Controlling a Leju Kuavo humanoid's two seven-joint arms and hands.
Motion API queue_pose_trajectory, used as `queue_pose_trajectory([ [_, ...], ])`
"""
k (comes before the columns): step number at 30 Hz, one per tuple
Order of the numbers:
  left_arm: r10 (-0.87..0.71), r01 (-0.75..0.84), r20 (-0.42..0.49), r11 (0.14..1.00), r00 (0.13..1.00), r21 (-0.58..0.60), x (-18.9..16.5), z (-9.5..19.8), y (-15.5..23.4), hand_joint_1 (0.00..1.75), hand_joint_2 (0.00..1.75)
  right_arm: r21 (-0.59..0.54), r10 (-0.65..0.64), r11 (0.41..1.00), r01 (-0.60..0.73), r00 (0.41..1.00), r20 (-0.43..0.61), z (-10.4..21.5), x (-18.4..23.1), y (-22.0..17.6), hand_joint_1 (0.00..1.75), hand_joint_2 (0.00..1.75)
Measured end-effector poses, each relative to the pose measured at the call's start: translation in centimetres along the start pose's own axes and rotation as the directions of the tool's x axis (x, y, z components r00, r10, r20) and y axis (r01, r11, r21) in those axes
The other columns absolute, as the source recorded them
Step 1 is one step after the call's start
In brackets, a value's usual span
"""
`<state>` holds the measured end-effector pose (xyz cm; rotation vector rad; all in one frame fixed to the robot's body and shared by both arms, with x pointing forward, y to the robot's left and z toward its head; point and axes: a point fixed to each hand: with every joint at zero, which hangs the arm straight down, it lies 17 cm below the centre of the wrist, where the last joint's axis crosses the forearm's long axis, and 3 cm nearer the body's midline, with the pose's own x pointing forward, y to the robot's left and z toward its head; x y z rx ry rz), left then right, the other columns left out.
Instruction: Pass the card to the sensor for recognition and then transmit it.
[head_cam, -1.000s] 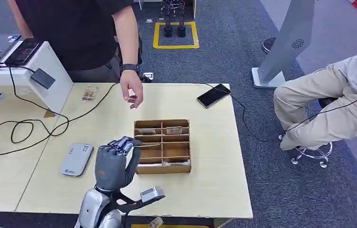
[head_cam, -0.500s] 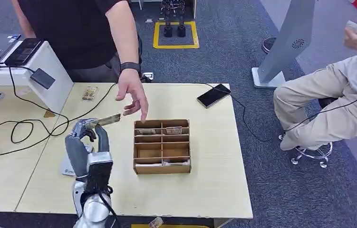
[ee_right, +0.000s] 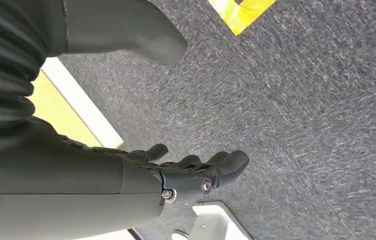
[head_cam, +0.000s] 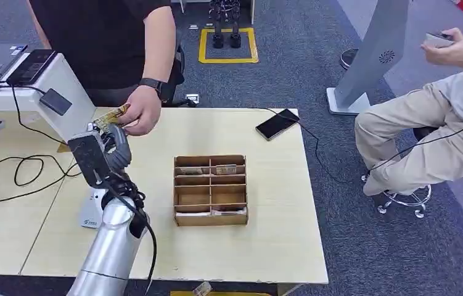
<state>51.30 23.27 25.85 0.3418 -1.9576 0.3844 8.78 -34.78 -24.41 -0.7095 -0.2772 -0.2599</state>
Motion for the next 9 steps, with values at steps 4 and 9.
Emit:
queue_pose_trajectory([
  [4, -0.052, 0.052, -0.010, 0.998, 0.999, 0.017, -1.0, -1.5, 0.3, 0.00, 1.75, 0.007, 0.009, 1.000, -0.009, 1.000, 0.003, 0.1, 0.1, 0.2, 0.00, 1.75],
  [9, -0.091, 0.091, -0.001, 0.995, 0.996, 0.051, -1.7, -2.4, 1.3, 0.00, 0.00, 0.012, 0.017, 1.000, -0.016, 1.000, -0.003, 0.2, 0.1, 0.4, 0.00, 1.75],
])
